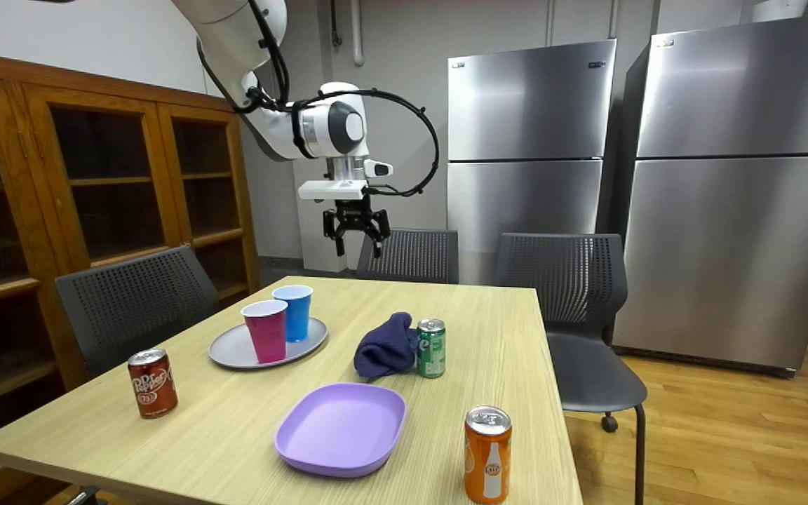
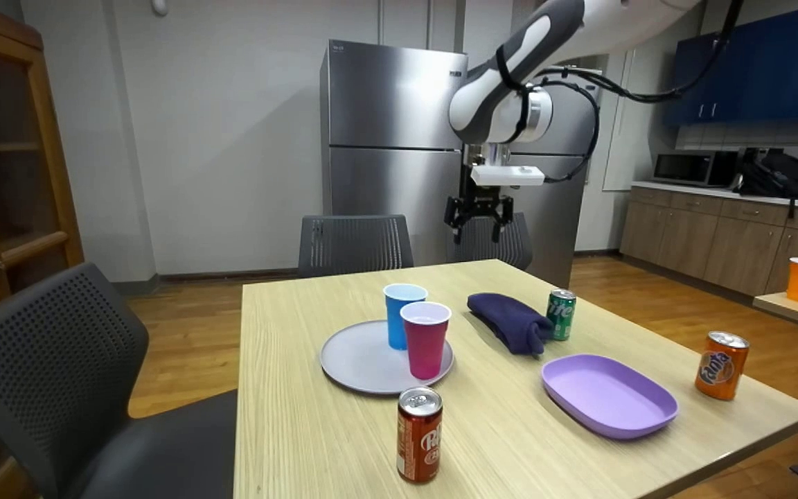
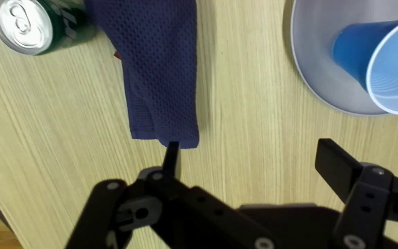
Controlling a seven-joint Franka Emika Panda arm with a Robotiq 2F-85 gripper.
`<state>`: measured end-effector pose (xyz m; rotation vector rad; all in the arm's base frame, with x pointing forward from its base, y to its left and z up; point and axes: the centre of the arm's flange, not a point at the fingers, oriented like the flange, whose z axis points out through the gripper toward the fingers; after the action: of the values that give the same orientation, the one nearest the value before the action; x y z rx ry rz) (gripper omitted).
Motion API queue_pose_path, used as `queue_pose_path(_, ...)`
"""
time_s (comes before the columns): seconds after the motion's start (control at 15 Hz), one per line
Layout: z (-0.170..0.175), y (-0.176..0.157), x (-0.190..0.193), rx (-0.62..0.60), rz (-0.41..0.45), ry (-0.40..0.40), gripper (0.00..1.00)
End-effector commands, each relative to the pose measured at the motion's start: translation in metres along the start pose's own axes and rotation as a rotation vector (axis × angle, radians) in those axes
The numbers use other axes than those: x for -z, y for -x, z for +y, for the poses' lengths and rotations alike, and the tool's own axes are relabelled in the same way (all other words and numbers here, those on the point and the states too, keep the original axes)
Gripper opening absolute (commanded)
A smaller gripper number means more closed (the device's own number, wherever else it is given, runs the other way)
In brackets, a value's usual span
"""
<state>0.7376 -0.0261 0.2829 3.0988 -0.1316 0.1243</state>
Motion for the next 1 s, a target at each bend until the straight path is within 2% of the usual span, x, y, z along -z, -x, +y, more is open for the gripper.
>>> queue_pose_path(0.0,0.035,0.025,0.008,-0.017,-0.071,-0.003,1.0)
queue_pose_path(0.4,0.084,0.05,0.001,-0.099,-0.139,0.015,1.0)
queue_pose_path(0.87,0.14,0.075,-0.029,-0.226,-0.199,0.122,1.0)
queue_pose_path(0.93,0.137,0.059,-0.033,-0.197,-0.182,0.098,1.0)
